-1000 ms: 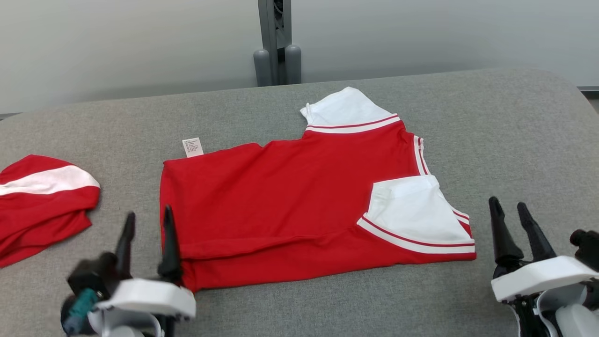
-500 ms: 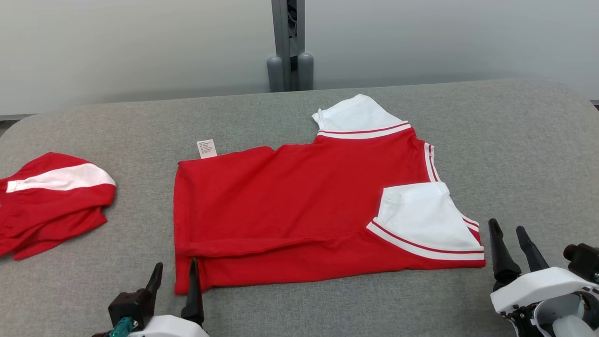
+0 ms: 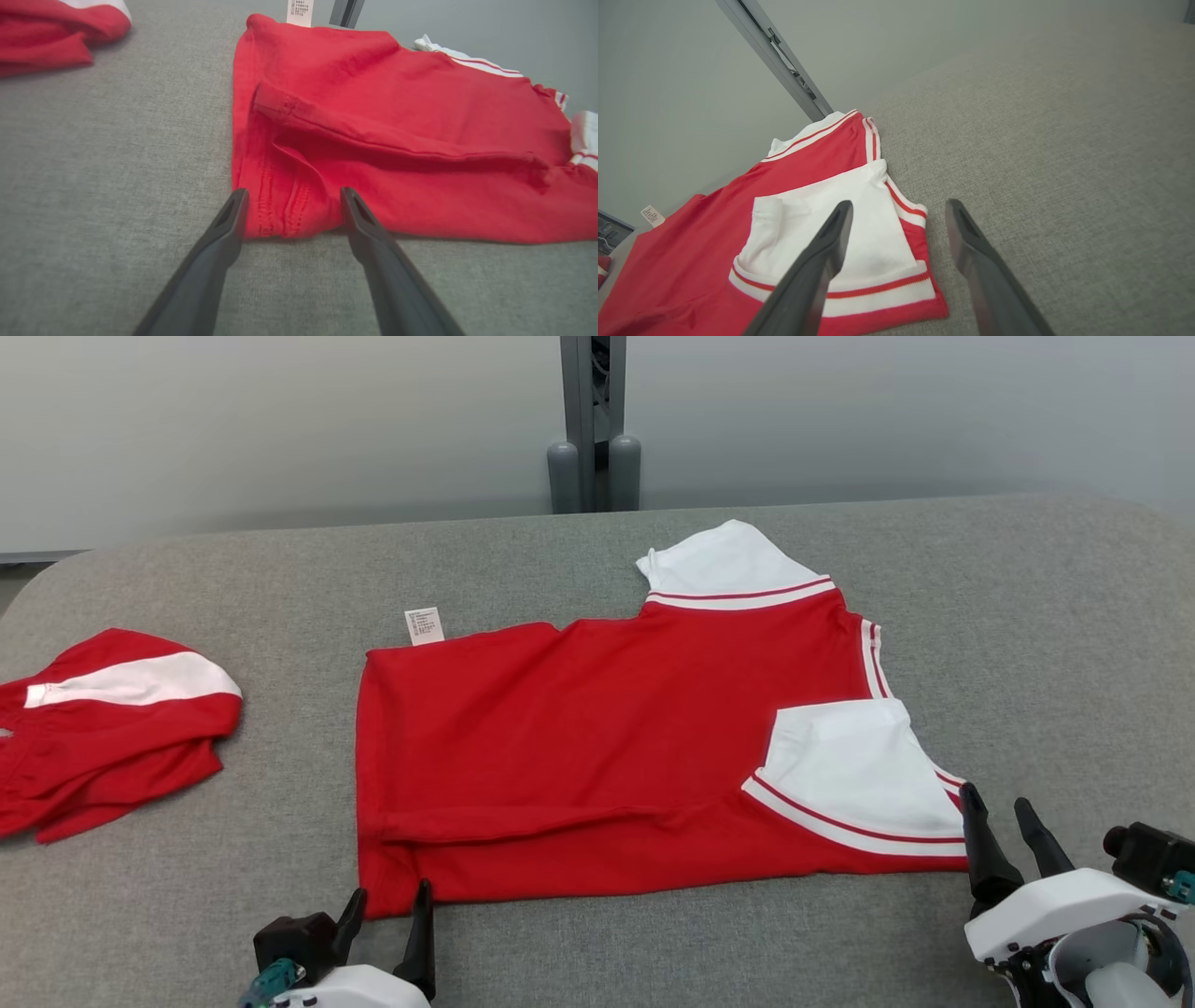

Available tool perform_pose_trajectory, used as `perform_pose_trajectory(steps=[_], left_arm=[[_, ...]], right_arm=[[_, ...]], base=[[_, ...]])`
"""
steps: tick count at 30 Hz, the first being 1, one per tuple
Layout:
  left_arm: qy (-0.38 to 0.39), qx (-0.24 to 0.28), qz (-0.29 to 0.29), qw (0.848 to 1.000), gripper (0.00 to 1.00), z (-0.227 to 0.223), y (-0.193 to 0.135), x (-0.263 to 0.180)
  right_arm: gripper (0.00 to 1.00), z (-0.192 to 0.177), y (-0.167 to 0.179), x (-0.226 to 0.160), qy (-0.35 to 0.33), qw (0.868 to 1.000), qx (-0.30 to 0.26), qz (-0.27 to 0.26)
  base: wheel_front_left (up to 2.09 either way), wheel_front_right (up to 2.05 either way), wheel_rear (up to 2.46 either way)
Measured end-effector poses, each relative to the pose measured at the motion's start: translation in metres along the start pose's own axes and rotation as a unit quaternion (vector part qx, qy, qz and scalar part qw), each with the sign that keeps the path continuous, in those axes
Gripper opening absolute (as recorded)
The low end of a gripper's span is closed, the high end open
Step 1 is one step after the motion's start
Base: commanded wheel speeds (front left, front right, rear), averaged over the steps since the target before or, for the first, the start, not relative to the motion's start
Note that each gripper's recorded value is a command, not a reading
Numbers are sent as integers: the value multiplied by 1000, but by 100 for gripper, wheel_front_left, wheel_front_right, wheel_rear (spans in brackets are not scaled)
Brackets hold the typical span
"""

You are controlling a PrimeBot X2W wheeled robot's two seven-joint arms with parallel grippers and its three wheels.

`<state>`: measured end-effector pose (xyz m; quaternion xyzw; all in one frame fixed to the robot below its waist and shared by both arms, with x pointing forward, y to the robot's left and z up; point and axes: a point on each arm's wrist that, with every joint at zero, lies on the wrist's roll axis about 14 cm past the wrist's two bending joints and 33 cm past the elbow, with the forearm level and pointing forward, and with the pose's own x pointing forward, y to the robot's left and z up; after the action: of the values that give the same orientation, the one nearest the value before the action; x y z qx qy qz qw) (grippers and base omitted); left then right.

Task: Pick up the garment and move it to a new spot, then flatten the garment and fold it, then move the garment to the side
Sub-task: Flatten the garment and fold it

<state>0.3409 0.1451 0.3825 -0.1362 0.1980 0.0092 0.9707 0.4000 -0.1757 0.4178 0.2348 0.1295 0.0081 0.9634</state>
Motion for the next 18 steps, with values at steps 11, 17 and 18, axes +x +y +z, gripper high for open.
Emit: perform_pose_trajectory(steps=[11,17,18], left_arm=[[45,-21,17,999,100,-14,3,17],[54,-5,40,998,100,-19,13,19],[55,-3,43,998,100,-19,15,19]], right_arm=[[100,-12,-8,9,26,1000,0,-14],[100,-27,-11,14,59,998,-2,-20],[100,-29,-10,16,66,998,0,-19]], base=[[0,0,0],[0,0,0],[0,0,0]])
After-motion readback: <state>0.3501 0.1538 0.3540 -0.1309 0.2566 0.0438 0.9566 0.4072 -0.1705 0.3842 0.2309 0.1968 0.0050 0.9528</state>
